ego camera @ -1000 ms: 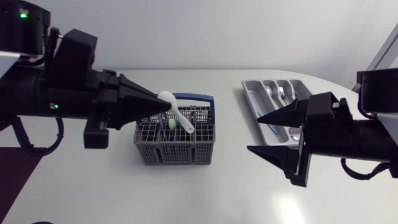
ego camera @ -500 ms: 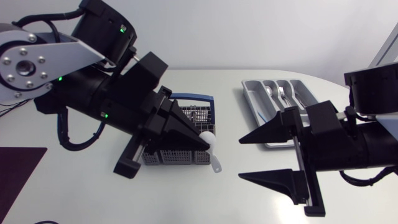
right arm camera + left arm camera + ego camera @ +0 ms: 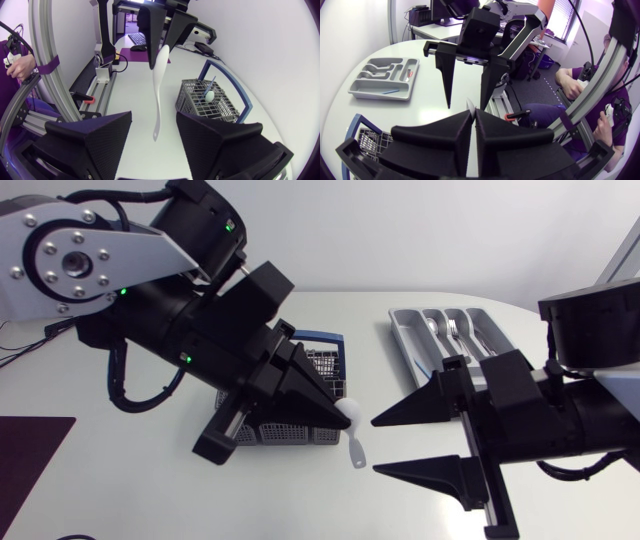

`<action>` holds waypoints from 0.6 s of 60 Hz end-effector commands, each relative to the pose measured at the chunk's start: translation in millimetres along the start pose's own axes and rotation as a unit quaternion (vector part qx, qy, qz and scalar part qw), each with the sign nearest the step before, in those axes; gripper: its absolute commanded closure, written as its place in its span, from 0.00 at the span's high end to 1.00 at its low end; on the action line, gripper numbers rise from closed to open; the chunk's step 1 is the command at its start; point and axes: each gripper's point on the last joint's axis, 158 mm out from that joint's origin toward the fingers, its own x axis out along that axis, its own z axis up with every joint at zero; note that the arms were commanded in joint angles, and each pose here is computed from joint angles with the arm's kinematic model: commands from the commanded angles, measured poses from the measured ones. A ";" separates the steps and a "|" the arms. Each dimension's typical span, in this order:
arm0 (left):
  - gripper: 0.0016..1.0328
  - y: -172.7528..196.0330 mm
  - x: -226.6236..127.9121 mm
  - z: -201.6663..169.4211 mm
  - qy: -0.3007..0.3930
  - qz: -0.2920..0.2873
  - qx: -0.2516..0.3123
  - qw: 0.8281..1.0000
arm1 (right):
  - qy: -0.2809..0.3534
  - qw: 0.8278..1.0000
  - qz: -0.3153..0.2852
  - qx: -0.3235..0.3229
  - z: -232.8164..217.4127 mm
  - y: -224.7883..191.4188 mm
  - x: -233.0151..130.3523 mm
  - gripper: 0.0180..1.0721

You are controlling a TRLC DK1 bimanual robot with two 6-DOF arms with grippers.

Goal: Unload the cutlery basket into the drawer organizer.

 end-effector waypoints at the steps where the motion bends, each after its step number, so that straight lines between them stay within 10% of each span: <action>1: 0.10 -3.3 2.9 8.5 -0.005 -0.014 0.014 1.000 | -0.008 1.000 0.000 -0.016 7.9 -2.9 1.8 0.56; 36: 0.10 -5.0 11.5 13.1 -0.002 -0.027 0.018 0.999 | -0.013 1.000 0.009 -0.017 8.0 2.4 11.5 0.20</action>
